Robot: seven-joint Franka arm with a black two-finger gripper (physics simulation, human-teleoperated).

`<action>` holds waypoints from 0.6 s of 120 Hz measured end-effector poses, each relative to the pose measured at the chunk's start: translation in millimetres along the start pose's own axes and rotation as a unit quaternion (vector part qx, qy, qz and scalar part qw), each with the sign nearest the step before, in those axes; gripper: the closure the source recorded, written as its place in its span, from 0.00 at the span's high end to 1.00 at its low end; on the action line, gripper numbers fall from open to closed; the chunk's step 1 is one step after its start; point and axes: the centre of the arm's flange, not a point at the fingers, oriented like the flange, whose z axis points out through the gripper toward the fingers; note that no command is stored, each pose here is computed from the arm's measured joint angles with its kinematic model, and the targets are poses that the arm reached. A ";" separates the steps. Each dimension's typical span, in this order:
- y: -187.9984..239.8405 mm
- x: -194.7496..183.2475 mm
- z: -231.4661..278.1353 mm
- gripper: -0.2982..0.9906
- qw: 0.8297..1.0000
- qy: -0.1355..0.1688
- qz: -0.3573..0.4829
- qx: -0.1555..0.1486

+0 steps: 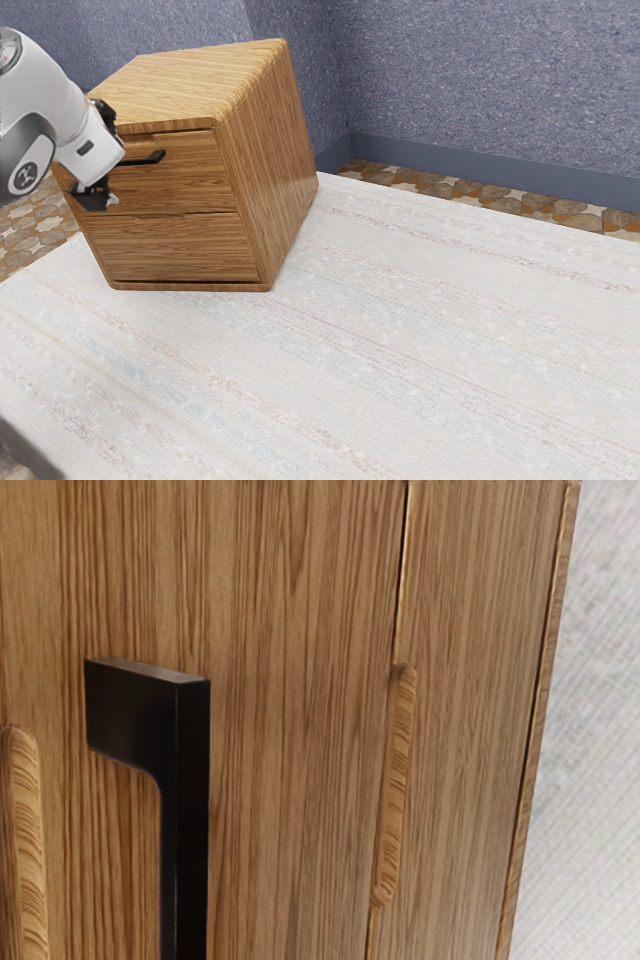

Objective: Pull the drawer handle with one arm to open the drawer

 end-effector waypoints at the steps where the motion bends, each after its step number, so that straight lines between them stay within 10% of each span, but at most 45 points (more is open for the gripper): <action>1: 0.0 0.3 0.3 0.77 1.000 0.000 0.000 0.000; 72: 1.3 1.0 30.9 0.77 1.000 -0.006 -0.008 -0.009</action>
